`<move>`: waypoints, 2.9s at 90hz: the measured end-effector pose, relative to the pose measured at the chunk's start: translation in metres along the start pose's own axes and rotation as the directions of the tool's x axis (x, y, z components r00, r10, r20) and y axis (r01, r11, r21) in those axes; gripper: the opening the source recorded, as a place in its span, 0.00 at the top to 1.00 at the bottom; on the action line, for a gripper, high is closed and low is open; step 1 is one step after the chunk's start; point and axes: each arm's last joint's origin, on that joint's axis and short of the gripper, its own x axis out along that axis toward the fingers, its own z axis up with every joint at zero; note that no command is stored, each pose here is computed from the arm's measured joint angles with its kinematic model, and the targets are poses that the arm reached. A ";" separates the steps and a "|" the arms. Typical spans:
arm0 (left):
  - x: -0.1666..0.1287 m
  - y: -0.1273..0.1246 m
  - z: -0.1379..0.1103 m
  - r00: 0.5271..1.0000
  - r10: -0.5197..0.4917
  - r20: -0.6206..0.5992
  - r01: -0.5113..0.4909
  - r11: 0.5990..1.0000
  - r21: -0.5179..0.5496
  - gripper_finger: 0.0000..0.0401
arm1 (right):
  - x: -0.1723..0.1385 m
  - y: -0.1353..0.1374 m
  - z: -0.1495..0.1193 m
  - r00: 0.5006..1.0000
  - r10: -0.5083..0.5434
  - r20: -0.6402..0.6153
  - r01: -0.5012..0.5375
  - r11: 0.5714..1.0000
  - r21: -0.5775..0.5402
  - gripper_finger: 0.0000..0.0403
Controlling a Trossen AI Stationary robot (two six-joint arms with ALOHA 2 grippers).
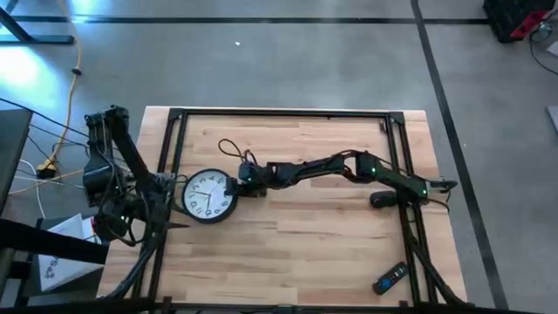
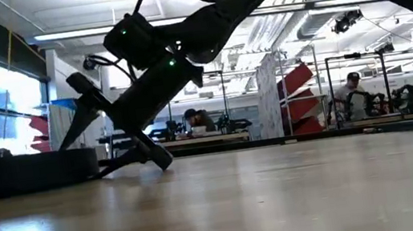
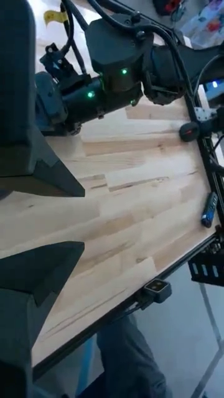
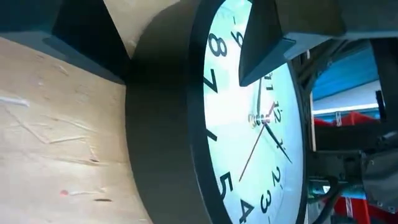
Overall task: Insert battery
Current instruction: Insert the yellow battery into the white-black wall clock, then insert the black battery into the black computer mouse
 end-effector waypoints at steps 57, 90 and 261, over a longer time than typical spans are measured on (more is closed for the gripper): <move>0.001 0.001 0.007 0.986 0.126 0.106 -0.121 0.991 -0.051 0.72 | -0.066 0.018 0.007 0.957 -0.283 0.066 0.285 0.865 -0.413 0.32; 0.023 0.018 0.014 0.944 0.324 0.062 -0.313 0.938 -0.146 0.72 | -0.130 0.051 0.000 0.906 -0.332 0.264 0.418 0.601 -0.681 0.32; 0.092 0.064 0.034 0.861 0.498 -0.102 -0.507 0.823 -0.257 0.72 | -0.041 -0.005 -0.032 0.998 -0.053 0.022 0.023 0.021 -1.000 0.32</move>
